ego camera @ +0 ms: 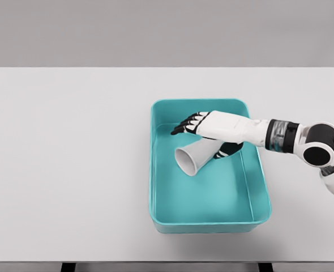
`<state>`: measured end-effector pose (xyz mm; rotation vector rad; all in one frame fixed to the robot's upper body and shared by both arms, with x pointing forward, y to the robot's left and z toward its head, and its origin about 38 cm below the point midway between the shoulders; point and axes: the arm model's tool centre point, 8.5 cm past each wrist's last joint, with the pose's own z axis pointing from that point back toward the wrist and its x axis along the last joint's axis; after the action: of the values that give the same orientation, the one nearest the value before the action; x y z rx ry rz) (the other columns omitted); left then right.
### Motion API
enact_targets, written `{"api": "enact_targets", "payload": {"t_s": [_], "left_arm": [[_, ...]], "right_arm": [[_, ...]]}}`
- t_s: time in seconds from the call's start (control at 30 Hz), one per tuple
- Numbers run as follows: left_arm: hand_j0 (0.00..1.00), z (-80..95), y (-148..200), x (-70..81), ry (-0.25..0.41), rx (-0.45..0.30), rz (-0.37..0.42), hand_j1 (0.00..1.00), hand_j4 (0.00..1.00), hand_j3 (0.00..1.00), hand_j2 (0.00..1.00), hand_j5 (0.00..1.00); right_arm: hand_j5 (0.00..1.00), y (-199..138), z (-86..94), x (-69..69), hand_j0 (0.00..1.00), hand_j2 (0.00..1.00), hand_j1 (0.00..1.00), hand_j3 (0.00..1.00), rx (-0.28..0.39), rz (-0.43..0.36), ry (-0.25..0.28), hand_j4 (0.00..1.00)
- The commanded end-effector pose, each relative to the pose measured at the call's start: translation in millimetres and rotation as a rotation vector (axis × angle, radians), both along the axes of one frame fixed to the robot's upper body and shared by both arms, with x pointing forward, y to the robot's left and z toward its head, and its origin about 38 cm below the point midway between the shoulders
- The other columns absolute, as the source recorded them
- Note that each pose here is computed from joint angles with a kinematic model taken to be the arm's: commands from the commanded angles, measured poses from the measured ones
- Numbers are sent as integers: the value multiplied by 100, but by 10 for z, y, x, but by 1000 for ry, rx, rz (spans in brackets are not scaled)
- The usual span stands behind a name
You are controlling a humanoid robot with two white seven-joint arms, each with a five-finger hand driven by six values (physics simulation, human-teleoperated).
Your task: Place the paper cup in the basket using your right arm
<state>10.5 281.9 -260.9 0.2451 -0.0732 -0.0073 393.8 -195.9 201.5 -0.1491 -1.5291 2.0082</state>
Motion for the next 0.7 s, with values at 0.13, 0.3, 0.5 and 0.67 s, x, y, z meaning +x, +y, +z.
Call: {"api": "enact_targets", "payload": {"t_s": [0.13, 0.3, 0.5, 0.67], "left_arm": [[100, 0, 1, -5, 1, 0, 0, 100, 100, 100, 100, 100], [100, 0, 0, 0, 0, 0, 0, 100, 100, 100, 100, 100], [100, 0, 0, 0, 0, 0, 0, 100, 100, 100, 100, 100], [100, 0, 0, 0, 0, 0, 0, 100, 100, 100, 100, 100]], "right_arm": [[100, -445, 724, -122, 100, 100, 100, 100, 400, 80, 14, 100], [100, -1413, 1181, -206, 100, 100, 100, 100, 787, -64, -57, 100], [100, -2017, 777, -295, 100, 100, 100, 100, 731, -308, -50, 100], [100, -2101, 486, -319, 100, 100, 100, 100, 693, -371, -2, 100]]}}
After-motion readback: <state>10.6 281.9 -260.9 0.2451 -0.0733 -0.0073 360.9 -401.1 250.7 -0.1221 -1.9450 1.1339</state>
